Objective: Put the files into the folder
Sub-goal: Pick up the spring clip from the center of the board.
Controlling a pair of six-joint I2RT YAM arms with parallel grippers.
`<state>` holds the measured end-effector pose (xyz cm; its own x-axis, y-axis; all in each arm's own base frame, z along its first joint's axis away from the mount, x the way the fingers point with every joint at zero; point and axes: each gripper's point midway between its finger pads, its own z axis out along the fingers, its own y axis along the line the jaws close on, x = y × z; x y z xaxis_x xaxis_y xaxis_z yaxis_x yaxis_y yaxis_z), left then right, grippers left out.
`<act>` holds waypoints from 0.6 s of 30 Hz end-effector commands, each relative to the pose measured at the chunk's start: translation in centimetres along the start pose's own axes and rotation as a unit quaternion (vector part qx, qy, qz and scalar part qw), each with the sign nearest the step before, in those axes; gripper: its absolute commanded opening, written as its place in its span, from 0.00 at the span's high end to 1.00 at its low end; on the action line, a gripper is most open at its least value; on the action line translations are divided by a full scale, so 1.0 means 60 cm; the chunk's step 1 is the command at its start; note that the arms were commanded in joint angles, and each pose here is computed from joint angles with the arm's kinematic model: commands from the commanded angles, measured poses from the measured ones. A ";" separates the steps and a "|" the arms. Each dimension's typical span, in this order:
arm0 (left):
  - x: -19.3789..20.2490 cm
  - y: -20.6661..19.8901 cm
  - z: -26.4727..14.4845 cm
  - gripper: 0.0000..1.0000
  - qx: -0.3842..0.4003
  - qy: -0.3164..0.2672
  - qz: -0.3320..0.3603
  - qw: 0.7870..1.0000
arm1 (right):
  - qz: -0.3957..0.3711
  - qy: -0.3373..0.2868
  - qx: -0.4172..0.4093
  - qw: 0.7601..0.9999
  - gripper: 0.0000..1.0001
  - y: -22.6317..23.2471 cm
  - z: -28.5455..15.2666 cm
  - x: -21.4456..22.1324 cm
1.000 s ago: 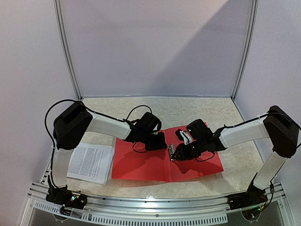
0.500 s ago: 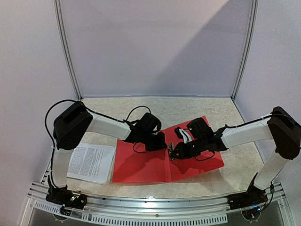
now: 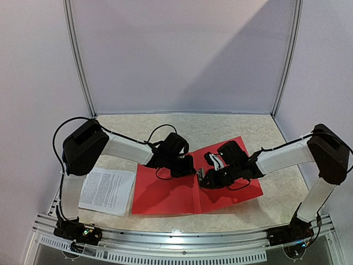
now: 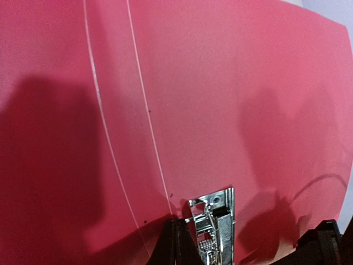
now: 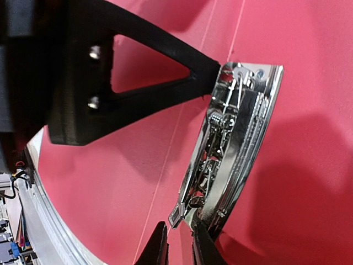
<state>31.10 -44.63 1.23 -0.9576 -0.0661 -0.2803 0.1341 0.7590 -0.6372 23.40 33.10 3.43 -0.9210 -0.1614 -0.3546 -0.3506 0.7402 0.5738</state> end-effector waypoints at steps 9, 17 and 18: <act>0.029 0.010 0.008 1.00 -0.006 0.016 0.004 1.000 | 0.015 0.025 0.016 0.999 0.86 -0.019 0.021 0.022; 0.026 0.004 0.005 1.00 -0.002 0.013 0.006 1.000 | 0.031 0.039 0.045 0.998 0.92 -0.043 0.024 0.038; 0.025 0.003 0.004 1.00 -0.002 0.013 0.007 1.000 | 0.033 0.041 0.047 0.998 0.93 -0.045 0.025 0.040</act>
<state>31.13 -44.80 1.31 -0.9549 -0.0683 -0.2890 0.1420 0.7497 -0.6463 23.13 32.97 2.17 -0.9347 -0.1583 -0.3181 -0.3223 0.7547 0.5714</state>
